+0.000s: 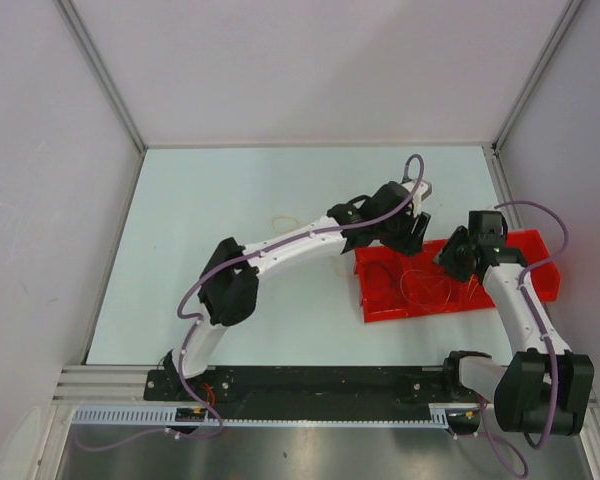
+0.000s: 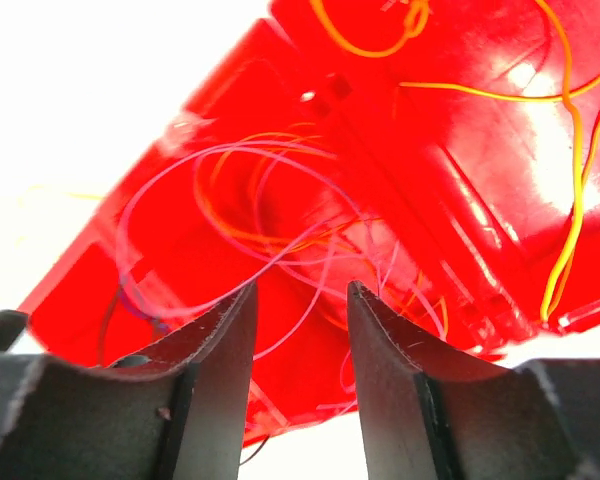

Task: Untangle the cables

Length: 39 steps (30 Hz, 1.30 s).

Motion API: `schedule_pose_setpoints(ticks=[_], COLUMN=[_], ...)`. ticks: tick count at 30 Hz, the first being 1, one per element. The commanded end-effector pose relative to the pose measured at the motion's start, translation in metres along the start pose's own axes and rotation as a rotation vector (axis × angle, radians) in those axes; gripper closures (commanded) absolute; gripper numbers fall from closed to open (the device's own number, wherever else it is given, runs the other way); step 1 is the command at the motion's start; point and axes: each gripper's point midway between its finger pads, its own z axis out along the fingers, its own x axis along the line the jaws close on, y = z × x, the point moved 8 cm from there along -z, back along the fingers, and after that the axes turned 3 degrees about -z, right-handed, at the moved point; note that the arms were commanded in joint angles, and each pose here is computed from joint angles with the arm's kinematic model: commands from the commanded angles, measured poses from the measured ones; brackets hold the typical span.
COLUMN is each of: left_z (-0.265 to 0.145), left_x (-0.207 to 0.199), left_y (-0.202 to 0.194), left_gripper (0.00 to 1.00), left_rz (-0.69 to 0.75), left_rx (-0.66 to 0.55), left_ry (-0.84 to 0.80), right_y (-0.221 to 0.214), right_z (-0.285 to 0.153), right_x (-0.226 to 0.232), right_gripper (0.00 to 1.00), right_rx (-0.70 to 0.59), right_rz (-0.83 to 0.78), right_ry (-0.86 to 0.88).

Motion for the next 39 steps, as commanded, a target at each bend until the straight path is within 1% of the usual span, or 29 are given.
schedule_pose_setpoints(ticks=[1,3,6,7,9,10,12,13,14,15,18,19,23,26,32,33,35,36,39], left_z=[-0.060,-0.074,-0.090,-0.089,-0.099,-0.097,-0.101,-0.100,-0.101,-0.102,-0.104,-0.103,-0.108,-0.104,-0.088,-0.085,-0.077,-0.077,-0.068], left_x=[0.000,0.012,0.032,0.042,0.058,0.068,0.085,0.094,0.107,0.114,0.146,0.155,0.193,0.211,0.231,0.232,0.238,0.238,0.245], left_y=[0.049,0.050,0.046,0.035,0.034,0.021,0.016,0.007,0.002,-0.002,-0.017,-0.024,-0.034,-0.040,-0.045,-0.038,-0.042,-0.034,-0.038], left_gripper=[0.36,0.34,0.25,0.21,0.17,0.15,0.13,0.13,0.12,0.11,0.10,0.10,0.10,0.10,0.12,0.12,0.14,0.14,0.16], left_rz=[-0.038,-0.053,-0.058,-0.058,-0.061,-0.063,-0.066,-0.068,-0.073,-0.073,-0.111,-0.127,-0.184,-0.195,-0.148,-0.144,-0.132,-0.131,-0.128], left_rx=[-0.149,-0.160,-0.178,-0.155,-0.176,-0.149,-0.154,-0.133,-0.124,-0.115,-0.076,-0.056,-0.035,-0.007,0.042,0.036,0.077,0.064,0.107], left_ry=[0.007,0.033,0.118,0.158,0.218,0.251,0.321,0.362,0.429,0.460,0.586,0.610,0.708,0.763,0.796,0.795,0.797,0.794,0.797], right_y=[0.016,0.020,0.024,0.025,0.026,0.025,0.022,0.019,0.018,0.014,0.011,0.009,0.007,0.007,0.007,0.008,0.007,0.007,0.007], right_z=[-0.032,-0.042,-0.058,-0.063,-0.074,-0.078,-0.087,-0.089,-0.092,-0.094,-0.096,-0.096,-0.092,-0.089,-0.086,-0.086,-0.085,-0.084,-0.084], right_x=[0.013,0.017,0.025,0.027,0.034,0.036,0.042,0.047,0.049,0.052,0.055,0.056,0.057,0.059,0.062,0.062,0.062,0.062,0.061], right_gripper=[0.53,0.53,0.53,0.53,0.52,0.52,0.48,0.46,0.45,0.44,0.43,0.43,0.43,0.43,0.43,0.43,0.43,0.43,0.43], right_rx=[-0.077,-0.098,-0.121,-0.124,-0.141,-0.149,-0.170,-0.171,-0.177,-0.176,-0.181,-0.176,-0.165,-0.160,-0.153,-0.153,-0.151,-0.147,-0.153], right_rz=[-0.018,-0.021,-0.028,-0.033,-0.052,-0.064,-0.085,-0.103,-0.106,-0.121,-0.137,-0.146,-0.165,-0.174,-0.188,-0.189,-0.194,-0.194,-0.199], right_ry=[0.078,0.102,0.146,0.158,0.204,0.227,0.271,0.291,0.301,0.313,0.321,0.322,0.304,0.306,0.317,0.315,0.310,0.309,0.303])
